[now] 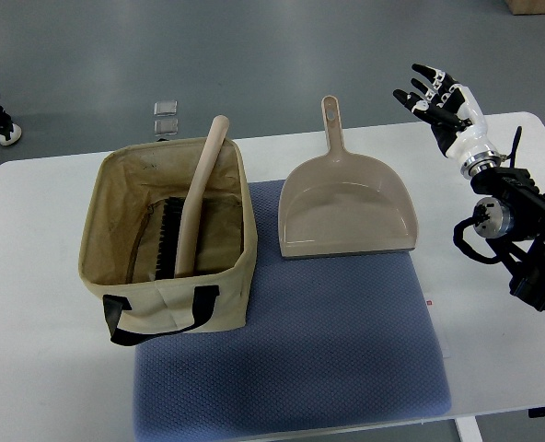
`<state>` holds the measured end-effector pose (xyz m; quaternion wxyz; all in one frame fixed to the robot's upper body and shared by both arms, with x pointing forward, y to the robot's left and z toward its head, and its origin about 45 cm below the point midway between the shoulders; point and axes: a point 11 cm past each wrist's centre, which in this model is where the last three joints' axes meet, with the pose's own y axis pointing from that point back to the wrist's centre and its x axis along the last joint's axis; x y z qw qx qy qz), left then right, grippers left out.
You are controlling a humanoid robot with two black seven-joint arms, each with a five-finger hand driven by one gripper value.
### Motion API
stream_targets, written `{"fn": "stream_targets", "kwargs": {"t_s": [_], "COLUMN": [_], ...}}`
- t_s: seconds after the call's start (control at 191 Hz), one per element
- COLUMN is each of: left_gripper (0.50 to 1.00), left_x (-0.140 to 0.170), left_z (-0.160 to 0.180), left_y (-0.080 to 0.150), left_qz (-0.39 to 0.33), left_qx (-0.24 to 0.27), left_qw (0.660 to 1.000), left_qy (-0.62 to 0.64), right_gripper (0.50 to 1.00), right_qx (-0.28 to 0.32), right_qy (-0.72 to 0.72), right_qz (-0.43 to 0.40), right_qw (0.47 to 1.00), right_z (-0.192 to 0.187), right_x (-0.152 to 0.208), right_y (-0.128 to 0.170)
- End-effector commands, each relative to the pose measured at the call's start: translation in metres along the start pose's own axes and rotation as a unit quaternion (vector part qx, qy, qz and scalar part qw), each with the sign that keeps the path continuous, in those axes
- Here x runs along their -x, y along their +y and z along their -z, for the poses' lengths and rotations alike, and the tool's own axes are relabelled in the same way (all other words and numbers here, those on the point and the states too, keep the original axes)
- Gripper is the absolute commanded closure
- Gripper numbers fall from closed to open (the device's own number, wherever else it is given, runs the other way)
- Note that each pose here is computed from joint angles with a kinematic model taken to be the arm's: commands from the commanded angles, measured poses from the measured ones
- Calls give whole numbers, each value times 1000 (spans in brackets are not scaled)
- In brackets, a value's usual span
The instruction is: Put pink broom in yellow bag with right hand
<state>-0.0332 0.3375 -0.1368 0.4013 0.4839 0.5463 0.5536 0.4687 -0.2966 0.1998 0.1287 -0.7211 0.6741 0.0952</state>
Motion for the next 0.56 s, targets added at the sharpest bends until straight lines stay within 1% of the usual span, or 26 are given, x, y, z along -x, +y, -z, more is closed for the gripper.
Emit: {"fn": "stream_targets", "kwargs": {"t_s": [0.0, 0.554], "left_gripper": [500, 500], "left_x": [0, 0], "left_z": [0, 0], "left_y": [0, 0], "left_qz": [0, 0], "left_qx": [0, 0], "left_qw": [1000, 1000], "left_qy": [0, 0], "right_gripper": [570, 570], "right_qx": [3, 3], "right_qy": [-14, -15], "right_qz": [-6, -15], "right_qw": [1000, 1000], "right_z": [-6, -8], "right_x": [1, -2], "right_y": [2, 5]}}
